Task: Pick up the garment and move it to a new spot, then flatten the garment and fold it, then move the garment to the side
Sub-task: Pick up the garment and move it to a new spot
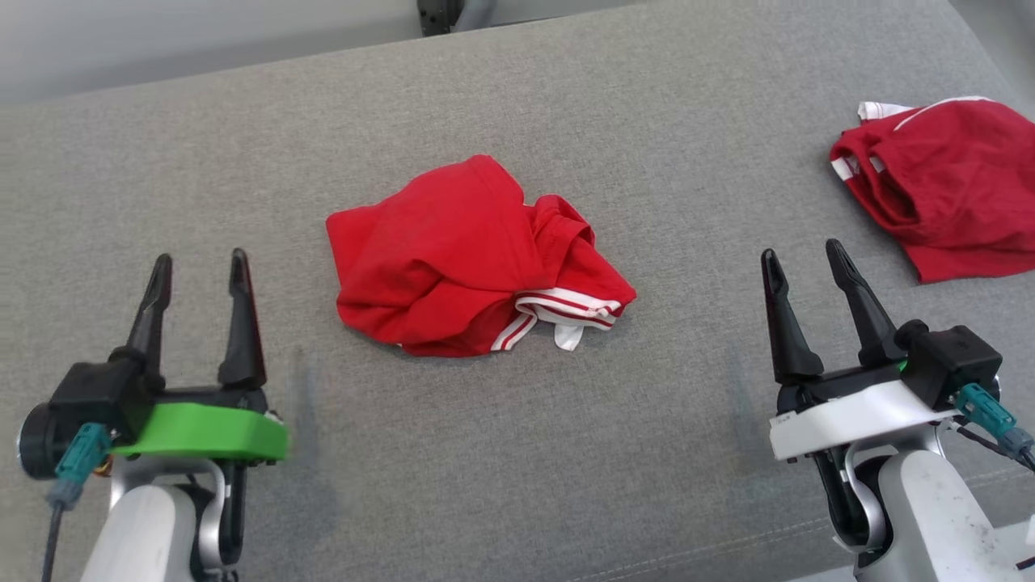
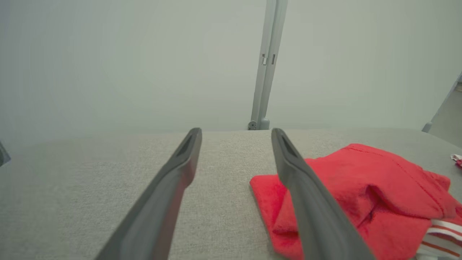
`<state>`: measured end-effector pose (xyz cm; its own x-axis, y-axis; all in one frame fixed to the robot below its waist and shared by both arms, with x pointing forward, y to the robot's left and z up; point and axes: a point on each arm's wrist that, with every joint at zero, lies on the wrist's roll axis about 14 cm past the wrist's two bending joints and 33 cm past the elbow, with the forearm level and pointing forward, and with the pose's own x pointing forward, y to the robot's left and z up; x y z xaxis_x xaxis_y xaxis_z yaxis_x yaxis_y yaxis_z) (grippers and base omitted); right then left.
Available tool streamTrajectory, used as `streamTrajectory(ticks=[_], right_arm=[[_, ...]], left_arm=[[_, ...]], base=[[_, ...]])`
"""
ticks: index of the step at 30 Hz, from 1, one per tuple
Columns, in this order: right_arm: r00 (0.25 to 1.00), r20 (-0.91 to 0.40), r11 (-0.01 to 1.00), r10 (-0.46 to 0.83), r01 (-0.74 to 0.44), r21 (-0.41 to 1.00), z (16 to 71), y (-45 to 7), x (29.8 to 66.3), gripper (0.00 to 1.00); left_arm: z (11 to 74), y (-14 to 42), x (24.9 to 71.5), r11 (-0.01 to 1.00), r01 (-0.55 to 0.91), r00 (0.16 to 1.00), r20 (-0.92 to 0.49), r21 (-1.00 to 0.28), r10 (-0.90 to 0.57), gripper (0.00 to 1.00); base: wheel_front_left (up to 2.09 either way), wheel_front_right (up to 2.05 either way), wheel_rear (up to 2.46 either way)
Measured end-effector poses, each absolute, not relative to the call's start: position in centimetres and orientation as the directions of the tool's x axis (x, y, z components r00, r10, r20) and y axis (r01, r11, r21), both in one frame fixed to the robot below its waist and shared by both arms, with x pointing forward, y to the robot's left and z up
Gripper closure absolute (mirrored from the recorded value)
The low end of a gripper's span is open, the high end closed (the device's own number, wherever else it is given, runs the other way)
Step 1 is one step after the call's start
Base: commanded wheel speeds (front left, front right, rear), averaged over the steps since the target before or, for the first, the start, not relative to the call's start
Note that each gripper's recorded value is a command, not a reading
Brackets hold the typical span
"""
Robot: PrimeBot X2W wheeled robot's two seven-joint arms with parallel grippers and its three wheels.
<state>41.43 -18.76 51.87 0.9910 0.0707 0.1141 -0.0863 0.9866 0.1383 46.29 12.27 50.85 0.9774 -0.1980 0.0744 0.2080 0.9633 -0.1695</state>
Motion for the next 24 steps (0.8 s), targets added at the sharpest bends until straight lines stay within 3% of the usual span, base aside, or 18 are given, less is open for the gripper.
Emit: streamTrajectory(ticks=[8, 24], right_arm=[[0.986, 0.118, 0.983, 0.118, -0.133, 0.127, 52.6, -17.6, 40.7, 0.0], [0.986, 0.126, 0.986, 0.112, -0.127, 0.109, 54.0, -18.2, 37.6, 0.0]], left_arm=[[51.8, 17.0, 43.3, 0.987, 0.1, 0.993, 0.078, -0.125, -0.091, 0.0], [53.4, 15.8, 38.6, 0.984, 0.128, 0.991, 0.065, -0.127, -0.12, 0.0]], base=[[0.0, 0.0, 0.0], [0.0, 0.0, 0.0]])
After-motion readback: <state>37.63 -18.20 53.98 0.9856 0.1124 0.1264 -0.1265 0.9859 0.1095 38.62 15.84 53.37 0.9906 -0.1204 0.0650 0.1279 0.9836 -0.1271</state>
